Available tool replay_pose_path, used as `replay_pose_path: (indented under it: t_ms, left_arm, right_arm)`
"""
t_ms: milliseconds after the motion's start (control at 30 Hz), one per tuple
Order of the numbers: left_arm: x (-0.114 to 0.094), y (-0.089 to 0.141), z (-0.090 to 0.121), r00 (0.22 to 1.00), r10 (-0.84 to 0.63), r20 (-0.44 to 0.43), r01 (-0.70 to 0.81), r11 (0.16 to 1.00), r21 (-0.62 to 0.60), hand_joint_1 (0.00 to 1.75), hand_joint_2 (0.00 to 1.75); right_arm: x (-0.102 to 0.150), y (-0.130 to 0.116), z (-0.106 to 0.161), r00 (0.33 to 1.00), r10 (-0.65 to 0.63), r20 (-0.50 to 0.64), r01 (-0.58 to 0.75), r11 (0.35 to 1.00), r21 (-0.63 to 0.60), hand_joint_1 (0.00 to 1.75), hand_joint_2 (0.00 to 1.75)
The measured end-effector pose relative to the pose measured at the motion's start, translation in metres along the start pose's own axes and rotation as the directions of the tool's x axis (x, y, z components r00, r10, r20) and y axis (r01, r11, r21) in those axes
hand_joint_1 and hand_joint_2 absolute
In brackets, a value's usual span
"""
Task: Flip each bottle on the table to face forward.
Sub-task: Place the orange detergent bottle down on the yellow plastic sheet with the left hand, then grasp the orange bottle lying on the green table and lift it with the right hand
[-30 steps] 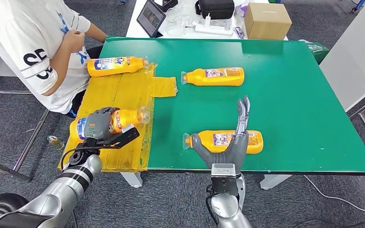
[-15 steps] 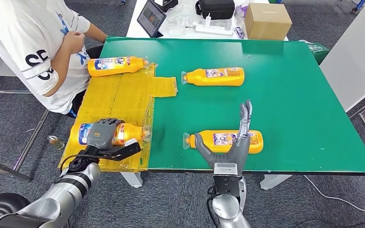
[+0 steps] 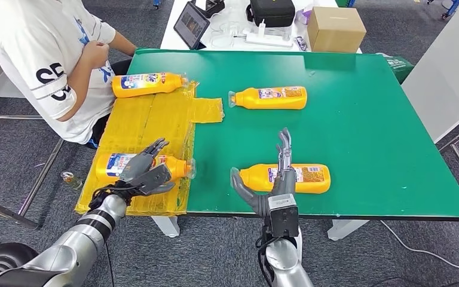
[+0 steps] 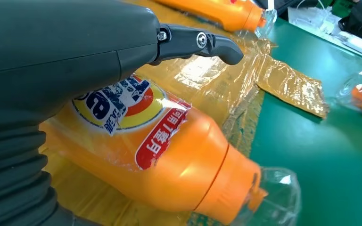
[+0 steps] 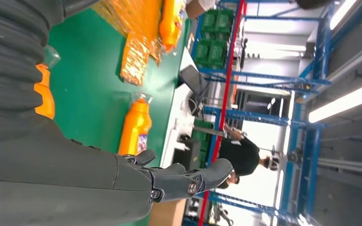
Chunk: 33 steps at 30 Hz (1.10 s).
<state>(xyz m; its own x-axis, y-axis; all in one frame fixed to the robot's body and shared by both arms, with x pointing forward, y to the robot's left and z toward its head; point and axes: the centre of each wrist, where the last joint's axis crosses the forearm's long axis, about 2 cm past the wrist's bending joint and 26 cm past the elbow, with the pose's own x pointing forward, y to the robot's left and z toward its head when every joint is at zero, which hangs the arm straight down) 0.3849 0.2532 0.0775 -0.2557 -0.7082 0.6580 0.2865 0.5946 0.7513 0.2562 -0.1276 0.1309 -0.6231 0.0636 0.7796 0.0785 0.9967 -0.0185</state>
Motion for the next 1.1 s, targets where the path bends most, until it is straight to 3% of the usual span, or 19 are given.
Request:
replay_pose_path:
  t_ms: [200,367,500,600,733,900,1100]
  left_arm:
    - [-0.001,0.002,0.000,0.980,0.199,-0.001,-0.199,0.980,-0.020,0.00,0.00]
    - [-0.001,0.002,0.000,0.961,0.275,0.005,-0.275,0.961,0.008,0.00,0.00]
    - [0.000,-0.005,0.004,0.877,0.471,0.089,-0.480,0.858,0.184,0.00,1.75]
    - [0.006,-0.009,0.009,0.807,0.550,0.214,-0.585,0.699,0.410,0.00,1.75]
    - [0.019,0.000,0.017,0.816,0.480,0.321,-0.567,0.556,0.608,0.00,1.75]
    - [0.039,0.006,0.031,0.801,0.425,0.421,-0.591,0.454,0.667,0.00,1.75]
    - [0.054,0.004,0.048,0.793,0.380,0.476,-0.607,0.430,0.668,0.00,1.75]
  right_arm:
    - [-0.008,-0.002,0.004,0.997,-0.050,-0.056,0.052,0.998,0.020,0.00,1.75]
    - [-0.013,-0.004,0.006,0.996,-0.047,-0.077,0.049,0.998,0.026,0.00,1.75]
    - [-0.016,-0.003,0.008,0.996,-0.011,-0.092,0.017,0.997,0.069,0.00,1.75]
    - [-0.019,-0.004,0.010,0.991,0.078,-0.107,-0.063,0.989,0.131,0.00,1.75]
    - [-0.026,-0.019,0.009,0.962,0.257,-0.093,-0.231,0.946,0.226,0.00,1.75]
    - [-0.038,-0.055,0.006,0.880,0.468,-0.084,-0.414,0.841,0.348,0.00,1.75]
    - [-0.047,-0.098,0.004,0.769,0.635,-0.075,-0.547,0.713,0.438,0.00,1.75]
